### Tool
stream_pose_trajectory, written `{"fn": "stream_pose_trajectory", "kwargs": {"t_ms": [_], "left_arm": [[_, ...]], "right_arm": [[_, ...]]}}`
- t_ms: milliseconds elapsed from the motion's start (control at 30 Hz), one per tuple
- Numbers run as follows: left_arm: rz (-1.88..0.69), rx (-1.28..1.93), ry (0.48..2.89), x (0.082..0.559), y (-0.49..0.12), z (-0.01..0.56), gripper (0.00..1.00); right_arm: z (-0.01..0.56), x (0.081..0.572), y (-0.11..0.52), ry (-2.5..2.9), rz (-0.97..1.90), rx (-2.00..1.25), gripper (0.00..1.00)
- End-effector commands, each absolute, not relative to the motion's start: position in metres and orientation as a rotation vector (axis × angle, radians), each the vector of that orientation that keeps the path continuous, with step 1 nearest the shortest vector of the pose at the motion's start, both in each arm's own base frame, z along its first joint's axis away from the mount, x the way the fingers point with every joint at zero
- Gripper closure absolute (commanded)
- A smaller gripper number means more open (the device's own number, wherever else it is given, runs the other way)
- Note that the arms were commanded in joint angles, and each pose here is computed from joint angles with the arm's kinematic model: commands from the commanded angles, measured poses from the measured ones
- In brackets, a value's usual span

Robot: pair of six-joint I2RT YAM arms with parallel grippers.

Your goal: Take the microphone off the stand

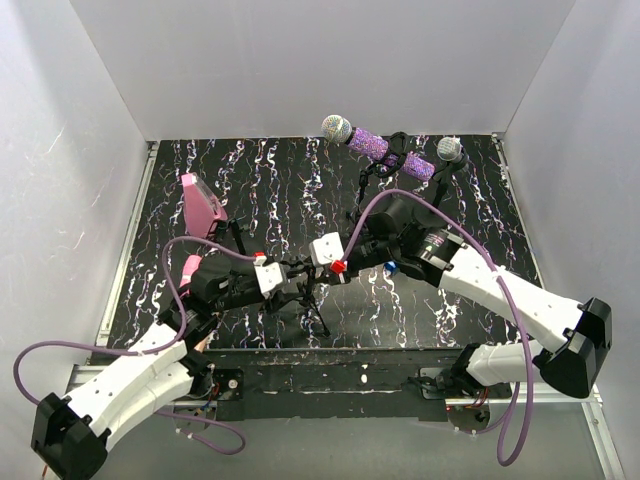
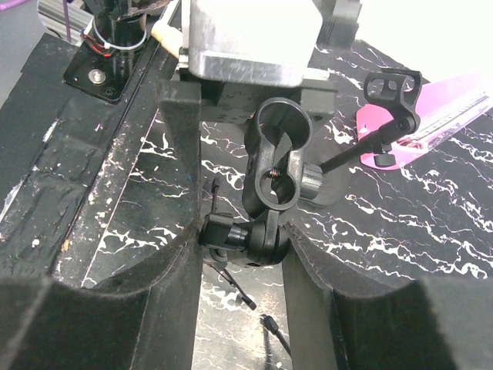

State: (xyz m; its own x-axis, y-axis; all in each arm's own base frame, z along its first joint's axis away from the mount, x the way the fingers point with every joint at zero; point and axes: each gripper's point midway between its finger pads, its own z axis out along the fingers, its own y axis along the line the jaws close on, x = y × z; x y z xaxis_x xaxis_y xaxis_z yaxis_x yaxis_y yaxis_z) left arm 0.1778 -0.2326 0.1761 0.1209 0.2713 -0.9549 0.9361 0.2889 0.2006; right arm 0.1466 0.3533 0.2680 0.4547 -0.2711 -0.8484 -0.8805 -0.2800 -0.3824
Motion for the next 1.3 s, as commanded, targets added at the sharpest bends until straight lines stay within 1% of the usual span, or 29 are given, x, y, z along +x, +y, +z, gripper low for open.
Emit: {"fn": "stream_pose_trajectory", "kwargs": {"t_ms": [0,67,167,367,500,567,633,733,867,967,1100,1267], "left_arm": [[-0.768,1.240,1.406,0.174,-0.237,0.179,0.58],[-0.784,1.232,1.409,0.173,-0.239,0.179,0.61],[-0.795,1.215,1.405,0.174,-0.241,0.183,0.71],[-0.801,1.167,1.427,0.178,-0.241,0.191,0.69],[-0.819,1.161,1.434,0.176,-0.241,0.193,0.64],[-0.819,1.147,1.443,0.178,-0.241,0.193,0.64],[-0.821,1.144,1.457,0.179,-0.242,0.190,0.67],[-0.821,1.133,1.474,0.182,-0.242,0.188,0.75],[-0.825,1.088,1.542,0.188,-0.243,0.182,1.00],[-0.880,1.040,1.614,0.186,-0.244,0.185,1.00],[-1.050,0.955,1.703,0.172,-0.251,0.198,1.00],[-1.170,0.850,1.793,0.178,-0.250,0.211,1.00]], "right_arm": [[0.269,0.163,0.359,0.986,0.765,-1.776,0.72],[0.269,0.164,0.359,0.989,0.765,-1.774,0.72],[0.268,0.165,0.360,0.995,0.759,-1.774,0.72],[0.267,0.167,0.359,1.014,0.754,-1.767,0.72],[0.265,0.169,0.361,1.030,0.758,-1.762,0.72],[0.265,0.170,0.361,1.032,0.755,-1.759,0.72],[0.265,0.170,0.362,1.033,0.756,-1.759,0.72],[0.264,0.170,0.362,1.038,0.757,-1.758,0.72],[0.264,0.173,0.360,1.062,0.746,-1.748,0.72],[0.265,0.176,0.353,1.072,0.722,-1.730,0.73],[0.270,0.179,0.345,1.020,0.664,-1.697,0.73],[0.268,0.175,0.337,0.969,0.629,-1.690,0.74]]}}
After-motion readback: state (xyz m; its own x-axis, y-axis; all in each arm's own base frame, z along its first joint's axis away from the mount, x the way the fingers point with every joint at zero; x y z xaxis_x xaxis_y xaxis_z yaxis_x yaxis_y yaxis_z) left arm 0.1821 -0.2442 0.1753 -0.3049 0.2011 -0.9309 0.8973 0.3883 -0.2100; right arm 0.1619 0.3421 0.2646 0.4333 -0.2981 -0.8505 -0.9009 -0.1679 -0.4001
